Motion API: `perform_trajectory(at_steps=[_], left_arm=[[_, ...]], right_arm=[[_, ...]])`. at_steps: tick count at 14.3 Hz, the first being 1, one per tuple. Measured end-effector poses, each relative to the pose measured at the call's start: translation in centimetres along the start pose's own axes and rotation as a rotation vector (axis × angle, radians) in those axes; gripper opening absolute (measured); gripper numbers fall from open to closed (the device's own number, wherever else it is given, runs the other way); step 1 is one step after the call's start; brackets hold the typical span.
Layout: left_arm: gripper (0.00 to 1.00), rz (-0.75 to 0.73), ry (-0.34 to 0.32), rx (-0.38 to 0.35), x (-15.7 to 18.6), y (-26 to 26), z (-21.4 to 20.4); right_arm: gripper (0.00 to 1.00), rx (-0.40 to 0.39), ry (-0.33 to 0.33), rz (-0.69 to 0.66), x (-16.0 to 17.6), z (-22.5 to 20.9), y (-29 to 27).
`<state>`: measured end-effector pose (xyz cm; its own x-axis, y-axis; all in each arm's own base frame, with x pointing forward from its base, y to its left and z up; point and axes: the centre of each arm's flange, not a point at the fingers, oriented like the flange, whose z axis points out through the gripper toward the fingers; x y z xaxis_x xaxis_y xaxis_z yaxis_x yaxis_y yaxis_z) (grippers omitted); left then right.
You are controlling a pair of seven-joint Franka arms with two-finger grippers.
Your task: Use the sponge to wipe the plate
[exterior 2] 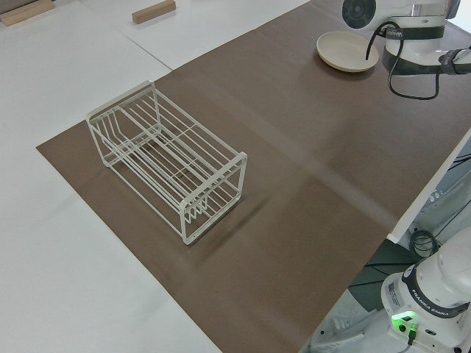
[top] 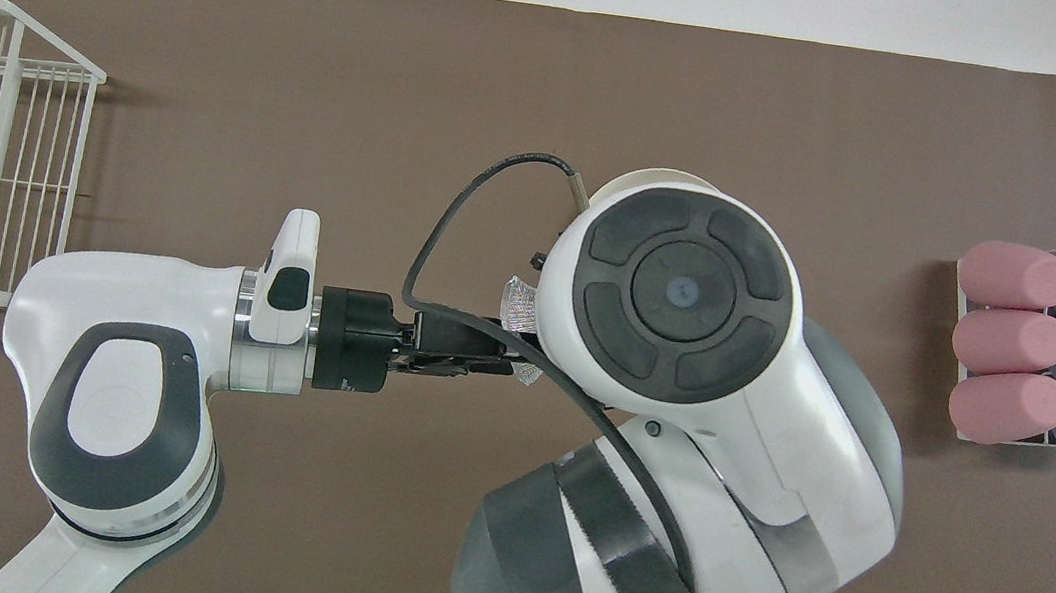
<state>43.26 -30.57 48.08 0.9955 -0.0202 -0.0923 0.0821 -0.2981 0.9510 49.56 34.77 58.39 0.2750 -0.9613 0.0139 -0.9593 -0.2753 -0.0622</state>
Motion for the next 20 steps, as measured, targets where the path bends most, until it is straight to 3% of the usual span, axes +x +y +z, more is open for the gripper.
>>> perform_trajectory(at_steps=[6, 8, 15, 20], left_arm=[[0.25, -0.045, 0.011, -0.020, 0.2, -0.1, -0.2], [0.07, -0.062, 0.013, -0.024, 0.2, 0.0, -0.3], [0.05, -0.081, 0.013, -0.029, 0.2, 0.1, -0.2], [0.05, -0.090, 0.014, -0.030, 0.1, -0.2, -0.3]], right_arm=[[0.10, -0.001, 0.001, 0.000, 0.0, 0.1, 0.0], [0.10, -0.002, 0.001, 0.000, 0.0, 0.1, 0.0], [0.12, -0.003, 0.001, -0.060, 0.6, -0.3, 0.1], [0.54, -0.023, 0.006, -0.185, 6.6, -1.9, 0.2]])
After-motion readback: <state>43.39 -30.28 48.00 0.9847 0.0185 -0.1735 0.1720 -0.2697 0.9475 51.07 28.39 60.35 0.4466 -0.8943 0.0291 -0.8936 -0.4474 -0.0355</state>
